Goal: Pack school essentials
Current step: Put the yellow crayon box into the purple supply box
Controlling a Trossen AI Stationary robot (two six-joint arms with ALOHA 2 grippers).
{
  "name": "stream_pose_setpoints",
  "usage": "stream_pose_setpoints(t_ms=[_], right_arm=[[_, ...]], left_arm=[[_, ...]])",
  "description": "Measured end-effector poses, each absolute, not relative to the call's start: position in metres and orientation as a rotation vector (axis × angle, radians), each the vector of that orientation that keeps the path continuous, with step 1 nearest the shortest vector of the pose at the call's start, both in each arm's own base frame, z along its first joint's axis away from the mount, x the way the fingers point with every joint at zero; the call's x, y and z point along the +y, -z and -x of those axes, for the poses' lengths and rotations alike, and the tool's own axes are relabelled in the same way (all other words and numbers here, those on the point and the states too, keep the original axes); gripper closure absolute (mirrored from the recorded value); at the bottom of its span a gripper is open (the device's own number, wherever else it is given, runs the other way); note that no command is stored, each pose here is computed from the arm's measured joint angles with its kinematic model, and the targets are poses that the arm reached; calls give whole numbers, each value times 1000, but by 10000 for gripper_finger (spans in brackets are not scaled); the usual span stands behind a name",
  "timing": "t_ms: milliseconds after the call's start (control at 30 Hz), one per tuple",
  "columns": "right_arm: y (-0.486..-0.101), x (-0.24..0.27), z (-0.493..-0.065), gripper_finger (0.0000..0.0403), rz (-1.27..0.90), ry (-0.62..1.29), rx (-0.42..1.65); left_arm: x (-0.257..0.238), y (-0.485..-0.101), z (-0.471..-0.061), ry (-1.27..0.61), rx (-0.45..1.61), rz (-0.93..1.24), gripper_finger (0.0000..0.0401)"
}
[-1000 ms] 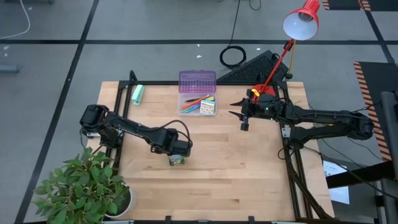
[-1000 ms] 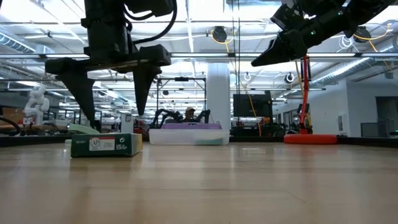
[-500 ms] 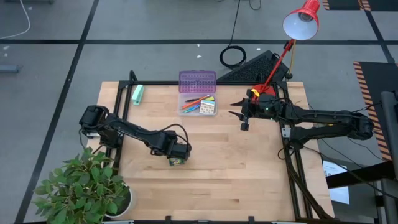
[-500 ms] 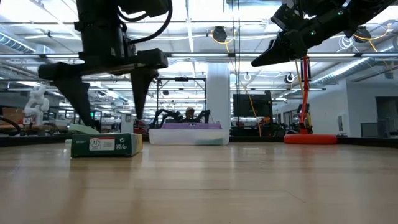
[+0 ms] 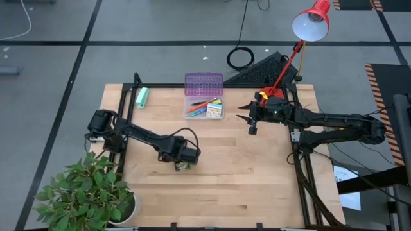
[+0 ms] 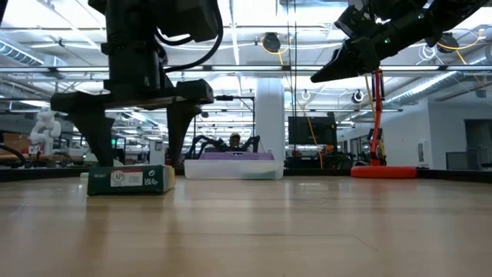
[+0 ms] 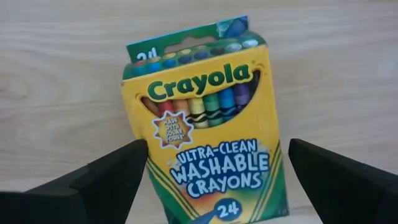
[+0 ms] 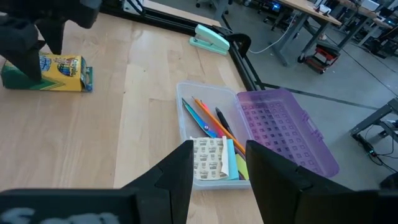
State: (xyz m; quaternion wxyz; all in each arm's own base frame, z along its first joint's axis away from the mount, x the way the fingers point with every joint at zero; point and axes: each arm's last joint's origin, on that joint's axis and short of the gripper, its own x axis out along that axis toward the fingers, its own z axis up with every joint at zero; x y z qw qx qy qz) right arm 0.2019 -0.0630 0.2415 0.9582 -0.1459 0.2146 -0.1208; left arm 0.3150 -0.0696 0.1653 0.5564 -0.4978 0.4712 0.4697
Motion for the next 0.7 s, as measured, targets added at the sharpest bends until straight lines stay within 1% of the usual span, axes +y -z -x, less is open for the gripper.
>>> stream_pose_setpoints(t_ms=[500, 600, 700], right_arm=[[-242, -63, -202, 261, 283, 246, 432], [-242, -62, -205, 261, 239, 187, 399], [-241, -60, -210, 261, 183, 108, 359]], left_arm=[[-70, -167, -315, -1086, 1156, 1207, 2], [-69, -172, -313, -1048, 1167, 1162, 2], [-67, -180, -311, -968, 1192, 1104, 2]])
